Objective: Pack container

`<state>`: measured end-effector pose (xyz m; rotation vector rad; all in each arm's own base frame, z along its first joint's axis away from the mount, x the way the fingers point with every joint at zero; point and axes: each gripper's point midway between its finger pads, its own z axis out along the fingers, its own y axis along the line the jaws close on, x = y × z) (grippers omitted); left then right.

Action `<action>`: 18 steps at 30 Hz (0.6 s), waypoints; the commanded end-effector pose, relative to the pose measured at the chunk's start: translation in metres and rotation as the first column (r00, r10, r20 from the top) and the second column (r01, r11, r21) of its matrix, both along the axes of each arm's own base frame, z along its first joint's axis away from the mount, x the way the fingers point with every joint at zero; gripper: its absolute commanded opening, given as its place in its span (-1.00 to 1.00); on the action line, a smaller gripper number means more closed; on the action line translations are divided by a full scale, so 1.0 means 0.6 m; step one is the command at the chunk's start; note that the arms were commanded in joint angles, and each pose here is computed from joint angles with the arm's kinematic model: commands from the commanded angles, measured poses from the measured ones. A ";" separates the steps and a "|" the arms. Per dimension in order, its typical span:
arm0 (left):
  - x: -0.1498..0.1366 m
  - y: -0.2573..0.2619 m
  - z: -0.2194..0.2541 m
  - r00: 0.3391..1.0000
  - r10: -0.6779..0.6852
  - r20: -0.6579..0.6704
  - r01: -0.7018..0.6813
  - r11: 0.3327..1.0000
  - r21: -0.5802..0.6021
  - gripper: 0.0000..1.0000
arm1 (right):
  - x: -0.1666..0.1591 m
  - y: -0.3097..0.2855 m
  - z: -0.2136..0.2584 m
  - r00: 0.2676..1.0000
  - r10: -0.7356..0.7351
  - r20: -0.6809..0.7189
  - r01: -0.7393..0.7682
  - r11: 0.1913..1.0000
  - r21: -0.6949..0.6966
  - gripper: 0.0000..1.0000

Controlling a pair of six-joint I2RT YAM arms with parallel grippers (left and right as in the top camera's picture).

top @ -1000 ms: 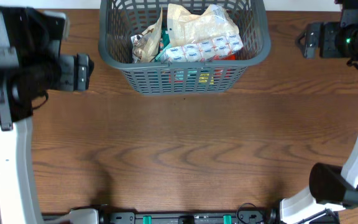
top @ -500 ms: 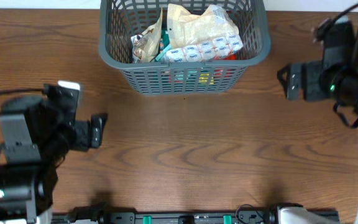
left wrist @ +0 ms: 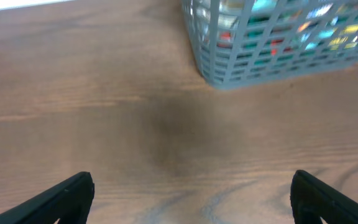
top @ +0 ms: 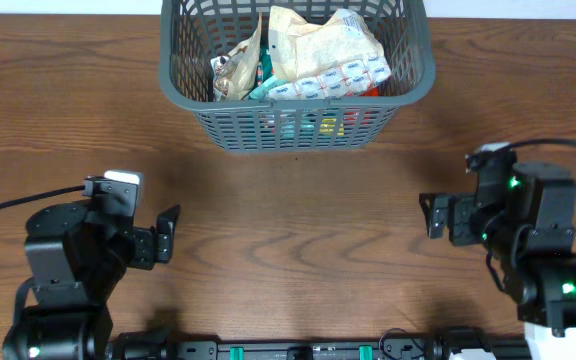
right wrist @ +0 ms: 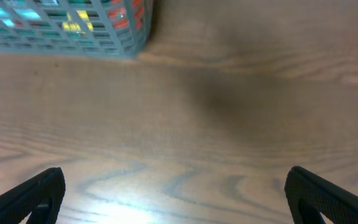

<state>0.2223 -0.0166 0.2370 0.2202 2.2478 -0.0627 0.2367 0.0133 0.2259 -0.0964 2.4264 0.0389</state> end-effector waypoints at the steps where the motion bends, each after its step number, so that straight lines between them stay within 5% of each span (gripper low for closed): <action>1: 0.004 -0.001 -0.010 1.000 -0.003 -0.001 0.003 1.000 -0.007 0.97 | -0.004 0.003 -0.020 1.000 -0.008 0.012 0.008 1.000 0.009 0.99; 18: 0.006 -0.001 -0.015 1.000 -0.003 -0.014 0.003 1.000 -0.007 0.97 | -0.005 0.002 -0.037 1.000 -0.010 -0.018 0.010 1.000 0.006 0.98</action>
